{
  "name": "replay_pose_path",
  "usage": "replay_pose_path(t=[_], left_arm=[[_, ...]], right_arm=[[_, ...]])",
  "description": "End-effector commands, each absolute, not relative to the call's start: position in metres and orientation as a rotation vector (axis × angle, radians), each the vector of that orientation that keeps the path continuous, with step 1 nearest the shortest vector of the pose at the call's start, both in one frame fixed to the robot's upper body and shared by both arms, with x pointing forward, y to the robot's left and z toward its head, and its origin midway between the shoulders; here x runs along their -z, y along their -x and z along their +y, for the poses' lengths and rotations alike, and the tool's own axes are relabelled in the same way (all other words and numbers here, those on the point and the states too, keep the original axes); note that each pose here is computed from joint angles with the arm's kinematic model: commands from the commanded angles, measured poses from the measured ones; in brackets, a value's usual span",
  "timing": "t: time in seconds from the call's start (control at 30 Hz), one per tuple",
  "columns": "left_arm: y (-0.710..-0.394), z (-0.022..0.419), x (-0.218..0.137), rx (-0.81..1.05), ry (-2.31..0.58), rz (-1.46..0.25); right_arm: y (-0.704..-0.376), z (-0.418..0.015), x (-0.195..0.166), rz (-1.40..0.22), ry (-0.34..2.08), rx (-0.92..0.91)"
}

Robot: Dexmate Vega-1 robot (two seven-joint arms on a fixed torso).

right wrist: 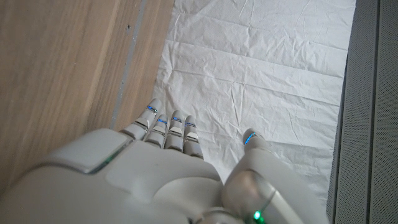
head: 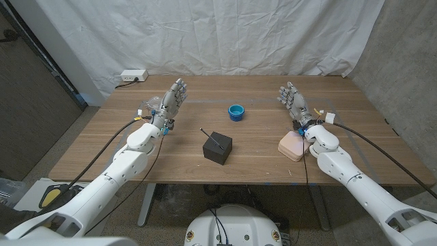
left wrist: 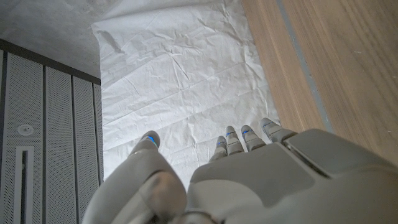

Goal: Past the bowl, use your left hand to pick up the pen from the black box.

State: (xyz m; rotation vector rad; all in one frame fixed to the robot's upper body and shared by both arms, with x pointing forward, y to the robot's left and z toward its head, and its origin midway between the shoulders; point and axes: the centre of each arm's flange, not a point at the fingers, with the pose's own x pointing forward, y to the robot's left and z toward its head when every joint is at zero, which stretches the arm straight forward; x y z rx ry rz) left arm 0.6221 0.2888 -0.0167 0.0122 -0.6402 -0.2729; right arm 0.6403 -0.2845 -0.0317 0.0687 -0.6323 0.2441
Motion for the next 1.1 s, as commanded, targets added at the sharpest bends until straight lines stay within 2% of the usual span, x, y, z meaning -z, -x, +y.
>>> replay_pose_path(t=[0.03,0.4,1.1], left_arm=[[-0.617,0.297,0.020,0.281,-0.035,-0.660],[-0.606,0.301,0.018,0.301,-0.037,-0.714],[-0.601,0.313,0.023,0.321,-0.061,-0.714]], right_arm=[[-0.635,-0.279,0.030,-0.655,-0.071,-0.242],[-0.639,-0.276,0.029,-0.653,-0.067,-0.241],[-0.638,-0.272,0.029,-0.645,-0.059,-0.236]])
